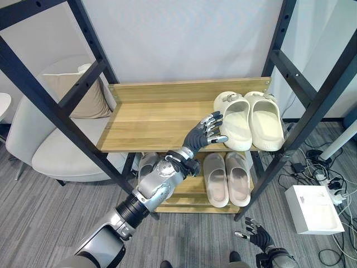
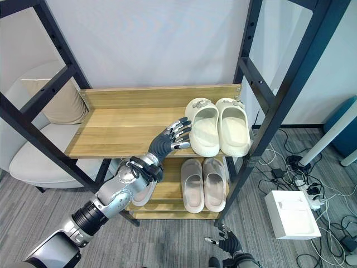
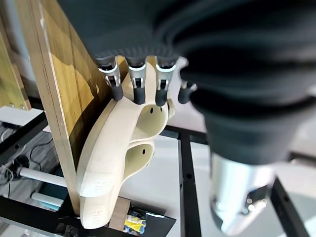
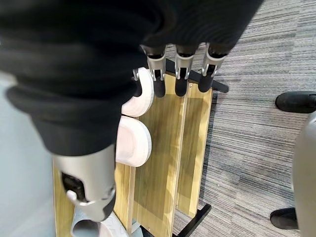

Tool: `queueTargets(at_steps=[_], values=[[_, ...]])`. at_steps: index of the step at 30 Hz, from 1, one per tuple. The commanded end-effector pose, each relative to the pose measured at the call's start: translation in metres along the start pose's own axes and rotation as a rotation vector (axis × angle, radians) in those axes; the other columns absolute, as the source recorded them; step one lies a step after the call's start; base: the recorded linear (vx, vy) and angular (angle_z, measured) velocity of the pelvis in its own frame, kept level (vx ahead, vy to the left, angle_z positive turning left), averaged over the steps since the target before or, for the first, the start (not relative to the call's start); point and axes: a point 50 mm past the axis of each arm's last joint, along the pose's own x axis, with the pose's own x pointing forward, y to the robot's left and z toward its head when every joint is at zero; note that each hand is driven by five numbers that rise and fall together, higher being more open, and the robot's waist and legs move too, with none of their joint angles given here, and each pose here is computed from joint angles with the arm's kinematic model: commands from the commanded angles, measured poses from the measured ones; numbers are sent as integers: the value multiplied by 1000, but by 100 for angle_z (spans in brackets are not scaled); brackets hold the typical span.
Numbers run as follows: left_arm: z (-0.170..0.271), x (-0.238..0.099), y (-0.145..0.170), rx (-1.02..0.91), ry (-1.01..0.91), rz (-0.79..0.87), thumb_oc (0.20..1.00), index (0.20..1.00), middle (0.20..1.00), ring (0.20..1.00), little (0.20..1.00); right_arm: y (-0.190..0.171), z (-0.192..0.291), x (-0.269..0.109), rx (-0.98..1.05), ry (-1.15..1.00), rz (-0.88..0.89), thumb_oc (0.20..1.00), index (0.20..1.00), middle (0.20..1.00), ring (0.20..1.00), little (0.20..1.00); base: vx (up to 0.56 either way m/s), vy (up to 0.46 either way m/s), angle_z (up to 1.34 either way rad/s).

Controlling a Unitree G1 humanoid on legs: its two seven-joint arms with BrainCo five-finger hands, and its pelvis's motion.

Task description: Arrange the slippers neatly on the shoe rack.

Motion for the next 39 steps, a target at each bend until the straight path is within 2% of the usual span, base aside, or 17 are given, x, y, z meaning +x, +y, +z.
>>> queueTargets(at_steps=[1, 4, 5, 7, 13, 14, 19, 22, 27, 31, 32, 33, 34, 37, 39], values=[[23, 18, -3, 26, -86, -31, 1000, 1000, 1000, 1000, 1000, 8, 21, 7, 44, -86, 18, 1000, 1000, 1000, 1000, 1000, 0, 0, 0], [26, 15, 6, 74, -99, 5, 1000, 1000, 1000, 1000, 1000, 9, 19, 7, 54, -83, 15, 1000, 1000, 1000, 1000, 1000, 0, 0, 0], [30, 12, 22, 126, -123, 88, 1000, 1000, 1000, 1000, 1000, 10, 18, 7, 68, -87, 16, 1000, 1000, 1000, 1000, 1000, 0, 0, 0], [40, 9, 34, 175, -165, 142, 1000, 1000, 1000, 1000, 1000, 9, 19, 7, 71, -90, 12, 1000, 1000, 1000, 1000, 1000, 0, 0, 0], [77, -1, 46, 288, -340, 228, 1000, 1000, 1000, 1000, 1000, 8, 22, 8, 84, -111, 1, 1000, 1000, 1000, 1000, 1000, 1, 1, 4], [99, -20, 21, 316, -491, 79, 1000, 1000, 1000, 1000, 1000, 7, 24, 9, 94, -127, 1, 1000, 1000, 1000, 1000, 1000, 10, 12, 18], [88, -44, -26, 337, -456, -304, 1000, 1000, 1000, 1000, 1000, 10, 18, 8, 84, -113, 34, 1000, 1000, 1000, 1000, 1000, 13, 17, 9], [57, -51, -38, 289, -306, -450, 1000, 1000, 1000, 1000, 1000, 13, 24, 7, 64, -136, 67, 1000, 1000, 1000, 1000, 1000, 0, 0, 0], [7, -59, -29, 341, -65, -481, 1000, 1000, 1000, 1000, 1000, 13, 29, 9, 33, -149, 80, 1000, 1000, 1000, 1000, 1000, -1, 2, -1], [-70, -81, 7, 454, 278, -345, 1000, 1000, 1000, 1000, 1000, 13, 39, 14, 49, -172, 73, 1000, 1000, 1000, 1000, 1000, 0, 0, 0], [-71, -81, 7, 455, 277, -345, 1000, 1000, 1000, 1000, 1000, 13, 39, 14, 48, -171, 73, 1000, 1000, 1000, 1000, 1000, 0, 0, 0], [-116, -105, 28, 415, 459, -169, 1000, 1000, 1000, 1000, 1000, 13, 37, 15, 66, -163, 58, 1000, 1000, 1000, 1000, 1000, 0, 0, 0], [-129, -114, 36, 364, 504, -77, 1000, 1000, 1000, 1000, 1000, 13, 36, 15, 77, -158, 48, 1000, 1000, 1000, 1000, 1000, 0, 0, 0], [-181, -153, 63, 51, 673, 407, 1000, 1000, 1000, 1000, 1000, 11, 21, 17, 102, -93, -20, 1000, 1000, 1000, 1000, 1000, -9, -27, 0], [-186, -161, 68, 30, 697, 471, 1000, 1000, 1000, 1000, 1000, 9, 20, 17, 105, -87, -35, 1000, 1000, 1000, 1000, 1000, 0, 0, 0]])
